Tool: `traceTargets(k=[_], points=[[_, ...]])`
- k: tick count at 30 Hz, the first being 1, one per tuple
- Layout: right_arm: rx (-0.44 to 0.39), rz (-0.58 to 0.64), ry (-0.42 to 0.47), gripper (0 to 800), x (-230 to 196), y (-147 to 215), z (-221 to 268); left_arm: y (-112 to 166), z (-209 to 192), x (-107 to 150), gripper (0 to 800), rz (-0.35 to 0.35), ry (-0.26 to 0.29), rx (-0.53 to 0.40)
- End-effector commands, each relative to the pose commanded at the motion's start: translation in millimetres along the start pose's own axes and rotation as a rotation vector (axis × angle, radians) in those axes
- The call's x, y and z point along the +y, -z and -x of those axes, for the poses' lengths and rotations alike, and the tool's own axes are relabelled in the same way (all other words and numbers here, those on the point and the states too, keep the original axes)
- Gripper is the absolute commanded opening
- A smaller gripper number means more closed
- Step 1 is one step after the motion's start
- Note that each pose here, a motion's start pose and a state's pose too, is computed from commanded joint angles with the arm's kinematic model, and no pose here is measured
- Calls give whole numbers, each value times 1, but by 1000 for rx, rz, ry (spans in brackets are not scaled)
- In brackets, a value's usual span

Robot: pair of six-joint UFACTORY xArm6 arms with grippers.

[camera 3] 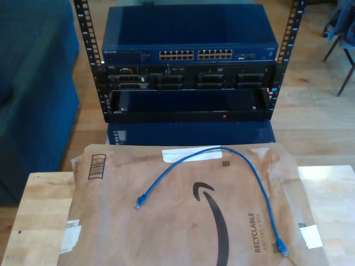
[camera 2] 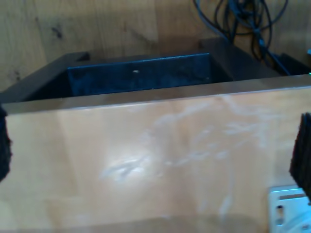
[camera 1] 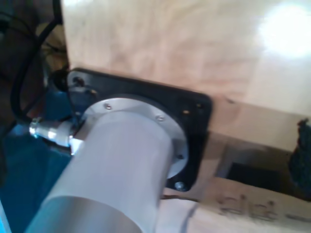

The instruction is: Grab the cable and plug it in

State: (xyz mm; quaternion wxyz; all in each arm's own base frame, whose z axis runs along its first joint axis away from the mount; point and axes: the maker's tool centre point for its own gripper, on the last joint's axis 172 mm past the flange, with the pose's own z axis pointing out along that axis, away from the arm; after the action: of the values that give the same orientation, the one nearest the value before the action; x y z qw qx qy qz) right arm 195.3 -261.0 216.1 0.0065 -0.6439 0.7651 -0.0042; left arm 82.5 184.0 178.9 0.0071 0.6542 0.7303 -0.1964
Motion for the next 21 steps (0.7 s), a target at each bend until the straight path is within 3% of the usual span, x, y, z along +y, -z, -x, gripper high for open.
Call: traceTargets(k=[5, 12, 21], points=[[4, -7, 76, 793, -54, 8, 55, 23, 22, 33, 800, -31, 12, 73], [5, -35, 199, 793, -114, 24, 161, 40, 51, 76, 800, -49, 100, 112], [-11, 8, 426, 794, -153, 20, 324, 34, 106, 111, 800, -55, 164, 107]])
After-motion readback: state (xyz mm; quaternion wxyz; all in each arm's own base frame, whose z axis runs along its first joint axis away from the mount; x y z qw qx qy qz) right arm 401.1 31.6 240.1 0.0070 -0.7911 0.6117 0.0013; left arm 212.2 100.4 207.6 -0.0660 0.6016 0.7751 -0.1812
